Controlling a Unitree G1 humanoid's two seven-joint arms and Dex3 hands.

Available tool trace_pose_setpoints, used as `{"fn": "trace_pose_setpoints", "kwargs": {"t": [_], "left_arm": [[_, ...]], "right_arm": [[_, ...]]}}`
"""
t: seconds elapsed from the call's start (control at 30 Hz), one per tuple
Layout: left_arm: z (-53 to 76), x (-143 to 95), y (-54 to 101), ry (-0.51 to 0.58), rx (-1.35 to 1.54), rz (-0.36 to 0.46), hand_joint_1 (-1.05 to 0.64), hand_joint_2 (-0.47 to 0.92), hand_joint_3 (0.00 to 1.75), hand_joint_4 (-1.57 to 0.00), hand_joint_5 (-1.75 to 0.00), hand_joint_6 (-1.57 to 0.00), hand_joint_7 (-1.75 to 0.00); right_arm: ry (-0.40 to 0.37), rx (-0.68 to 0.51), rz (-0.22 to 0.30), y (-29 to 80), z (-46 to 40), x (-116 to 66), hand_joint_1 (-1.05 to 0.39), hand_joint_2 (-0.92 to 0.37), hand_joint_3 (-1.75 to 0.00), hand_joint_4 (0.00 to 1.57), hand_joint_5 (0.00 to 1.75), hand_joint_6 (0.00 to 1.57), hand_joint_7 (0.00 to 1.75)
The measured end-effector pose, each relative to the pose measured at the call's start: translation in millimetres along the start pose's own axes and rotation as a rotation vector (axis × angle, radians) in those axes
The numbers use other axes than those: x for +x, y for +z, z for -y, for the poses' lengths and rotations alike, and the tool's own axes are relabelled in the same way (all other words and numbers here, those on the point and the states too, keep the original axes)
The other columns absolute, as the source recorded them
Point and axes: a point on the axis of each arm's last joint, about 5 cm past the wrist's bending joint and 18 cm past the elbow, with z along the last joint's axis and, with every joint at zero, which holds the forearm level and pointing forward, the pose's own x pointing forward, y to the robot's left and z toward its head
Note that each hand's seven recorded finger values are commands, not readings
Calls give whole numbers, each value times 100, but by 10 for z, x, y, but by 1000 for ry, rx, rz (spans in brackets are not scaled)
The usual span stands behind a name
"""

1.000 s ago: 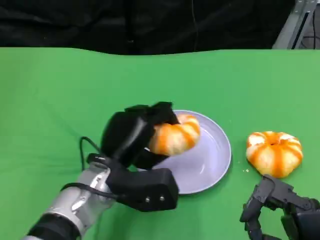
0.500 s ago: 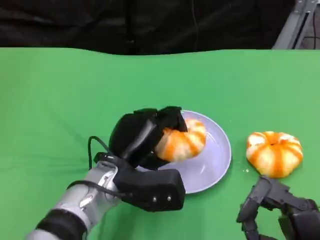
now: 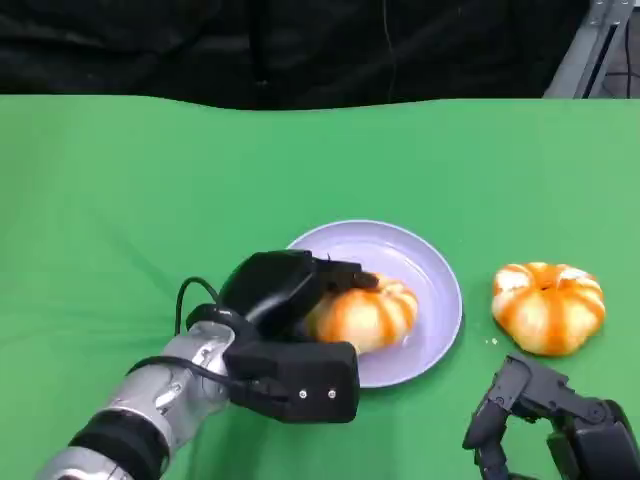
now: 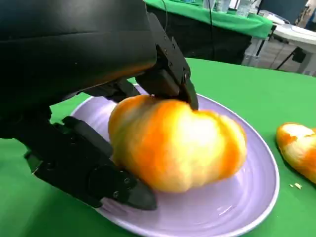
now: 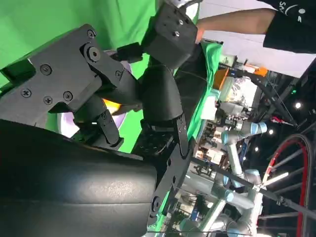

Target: Grasp the bread from the table and place it into the plate.

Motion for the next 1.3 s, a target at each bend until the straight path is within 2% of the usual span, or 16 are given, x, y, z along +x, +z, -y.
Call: {"fn": "trace_pose_setpoints", "kwargs": {"t": [0.07, 0.13, 0.17, 0.4, 0.57, 0.67, 0.8, 0.9, 0.97, 1.03, 1.07, 1.1, 1.23, 1.27, 1.3], "left_arm": [[-13, 10, 13, 1, 3, 4, -70, 92, 29, -26, -1, -50, 0], [-25, 17, 24, -5, 7, 4, -92, 92, 52, -5, 0, -28, 0], [-28, 17, 22, -14, 15, -8, -95, 92, 55, -3, 0, -25, 0], [-67, -18, -2, -70, 62, -61, -104, 92, 68, 0, 0, -10, 0], [-87, -66, 6, -90, 59, -79, -105, 92, 67, 0, 0, -12, -1], [-108, -94, 23, -70, 49, -60, -105, 92, 60, 0, 0, -16, -3], [-196, -160, 16, -12, 19, -18, -104, 92, 53, -1, 0, -20, -3], [-243, -217, 0, 11, -54, 0, -87, 92, 30, -12, -5, -31, -4], [-293, -290, -27, 24, -149, 26, -82, 92, 25, -15, -6, -34, -4], [-332, -332, -48, 34, -195, 38, -82, 92, 24, -15, -6, -35, -4], [-344, -347, -60, 36, -206, 37, -55, 92, 24, -31, -13, -43, -7], [-361, -385, -80, 41, -257, 33, -46, 92, 25, -37, -16, -46, -8], [-443, -595, -136, 98, -524, 64, -30, 92, 37, -59, -24, -57, -10], [-462, -638, -140, 111, -570, 65, -19, 92, 42, -69, -51, -70, -13], [-481, -684, -138, 126, -625, 57, -15, 92, 45, -66, -72, -76, -13]], "right_arm": [[0, 0, 1, 0, 0, 1, -12, -46, -130, 85, 175, 77, 155], [0, 0, 1, 0, 0, 1, -12, -46, -130, 85, 175, 78, 154], [0, 0, 1, 0, 0, 1, -12, -46, -129, 85, 175, 78, 154], [-3, -1, -3, -2, 7, -1, -13, -47, -128, 84, 175, 78, 154], [-3, -3, -4, -2, 14, -4, -12, -47, -127, 84, 175, 78, 154], [-3, -5, -4, -2, 18, -4, -12, -47, -128, 84, 175, 77, 154], [-5, -9, -6, -5, 28, -7, -13, -47, -128, 84, 175, 77, 154], [-4, -12, -5, -5, 28, -4, -13, -47, -127, 85, 175, 77, 154], [-6, -13, -7, -11, 31, -7, -12, -47, -127, 85, 175, 77, 154], [-6, -13, -9, -20, 31, -12, -12, -47, -127, 85, 175, 77, 154], [-6, -13, -8, -22, 30, -13, -12, -47, -127, 85, 175, 77, 154], [-3, -12, -5, -21, 27, -7, -12, -48, -127, 85, 175, 77, 154], [-4, -9, -5, -17, 30, -15, -12, -48, -126, 84, 175, 77, 154], [-5, -9, -6, -16, 33, -18, -12, -48, -126, 84, 175, 77, 154], [-4, -11, -6, -16, 37, -19, -12, -48, -126, 84, 175, 77, 154]]}}
